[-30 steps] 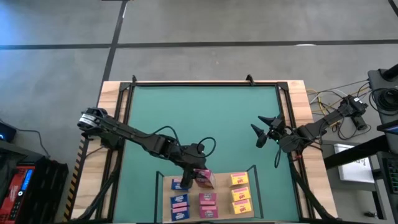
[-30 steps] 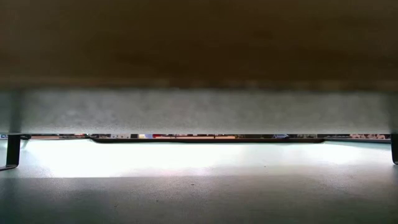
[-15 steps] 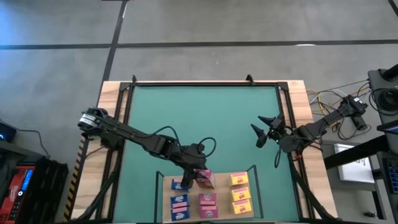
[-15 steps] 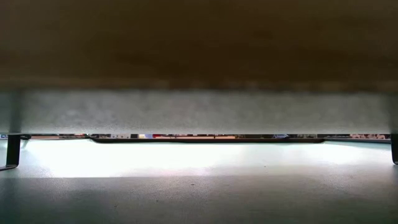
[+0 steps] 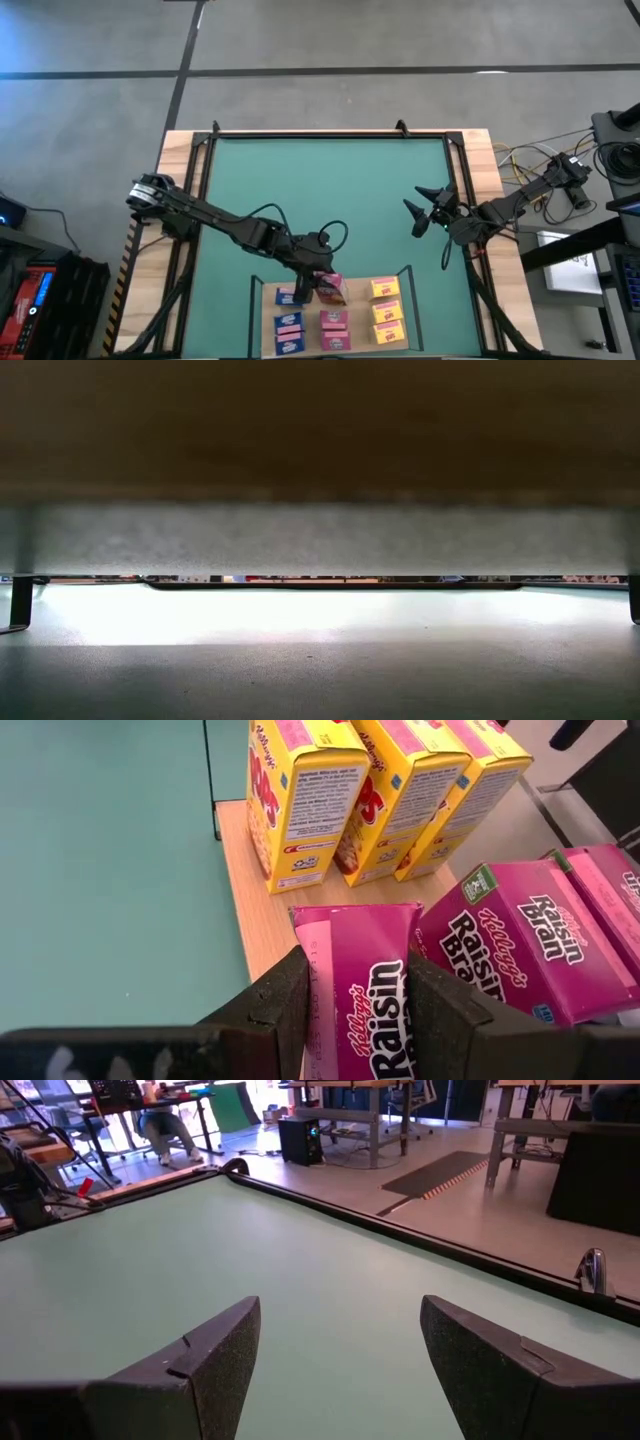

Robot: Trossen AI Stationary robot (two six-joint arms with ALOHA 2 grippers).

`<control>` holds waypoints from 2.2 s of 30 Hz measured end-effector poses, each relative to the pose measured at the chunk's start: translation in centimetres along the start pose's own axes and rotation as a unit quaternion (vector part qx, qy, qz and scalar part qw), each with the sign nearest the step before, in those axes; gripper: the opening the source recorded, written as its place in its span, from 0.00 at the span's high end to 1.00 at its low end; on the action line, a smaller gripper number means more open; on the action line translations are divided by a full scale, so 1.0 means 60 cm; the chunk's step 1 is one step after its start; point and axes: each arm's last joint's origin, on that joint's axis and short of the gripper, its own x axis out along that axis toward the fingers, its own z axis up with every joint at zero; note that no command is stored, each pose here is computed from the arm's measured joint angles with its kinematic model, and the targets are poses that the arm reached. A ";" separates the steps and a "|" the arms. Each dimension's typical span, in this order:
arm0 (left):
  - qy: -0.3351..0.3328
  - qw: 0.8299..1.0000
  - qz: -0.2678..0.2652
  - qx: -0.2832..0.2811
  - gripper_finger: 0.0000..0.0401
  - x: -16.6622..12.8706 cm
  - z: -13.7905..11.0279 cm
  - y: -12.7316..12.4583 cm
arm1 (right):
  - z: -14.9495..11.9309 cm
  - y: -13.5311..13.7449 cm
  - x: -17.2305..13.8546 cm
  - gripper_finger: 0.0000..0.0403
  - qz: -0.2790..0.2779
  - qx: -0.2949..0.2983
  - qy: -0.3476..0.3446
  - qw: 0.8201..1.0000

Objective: Stack cereal on shelf
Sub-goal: Put the violet cereal box on the shelf aligned with the other violet cereal boxes, then return to Home Position

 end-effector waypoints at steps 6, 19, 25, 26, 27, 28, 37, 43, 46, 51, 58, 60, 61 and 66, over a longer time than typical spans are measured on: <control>-0.001 1.000 0.001 -0.001 0.71 0.000 0.000 0.000 | 0.000 0.000 0.000 0.34 0.000 0.000 0.000 1.000; -0.003 1.000 -0.002 0.000 0.66 0.001 0.000 -0.005 | 0.000 0.000 0.000 0.34 0.000 0.000 0.000 1.000; -0.008 1.000 -0.006 -0.001 0.61 0.001 0.001 -0.009 | 0.000 0.000 0.000 0.34 0.000 0.000 0.000 1.000; -0.009 1.000 -0.007 -0.001 0.60 0.001 0.001 -0.009 | 0.000 0.000 0.000 0.34 0.000 0.000 0.000 1.000; -0.010 1.000 -0.007 -0.001 0.59 0.001 0.001 -0.010 | 0.000 0.000 0.000 0.34 0.000 0.000 0.000 1.000; -0.010 1.000 -0.008 -0.002 0.58 0.001 0.001 -0.010 | 0.000 0.000 0.000 0.34 0.000 0.000 0.000 1.000; -0.014 1.000 -0.014 -0.011 0.54 0.001 0.002 -0.015 | 0.000 0.000 0.000 0.34 0.000 0.000 0.000 1.000; -0.028 0.999 -0.026 -0.022 0.52 0.001 0.007 -0.020 | 0.000 0.000 0.000 0.34 0.000 0.000 0.000 1.000; -0.031 0.999 -0.027 -0.026 0.52 0.001 0.008 -0.020 | 0.000 0.000 0.000 0.34 0.000 0.000 0.000 1.000; -0.034 0.999 -0.022 -0.027 0.52 0.001 0.008 -0.018 | 0.000 0.000 0.000 0.34 0.000 0.000 0.000 1.000; 0.003 1.000 0.016 -0.003 0.52 -0.022 0.036 -0.017 | 0.000 0.000 0.000 0.34 0.000 0.000 0.000 1.000; 0.042 0.998 0.038 -0.002 0.52 -0.034 0.041 -0.013 | 0.000 0.000 0.000 0.34 0.000 0.000 0.000 1.000; 0.058 0.997 0.044 -0.001 0.52 -0.040 0.044 -0.011 | 0.000 0.000 0.000 0.34 0.000 0.000 0.000 1.000; 0.090 0.996 0.017 0.023 0.52 -0.062 0.047 0.001 | 0.000 0.000 0.000 0.34 0.000 0.001 0.000 1.000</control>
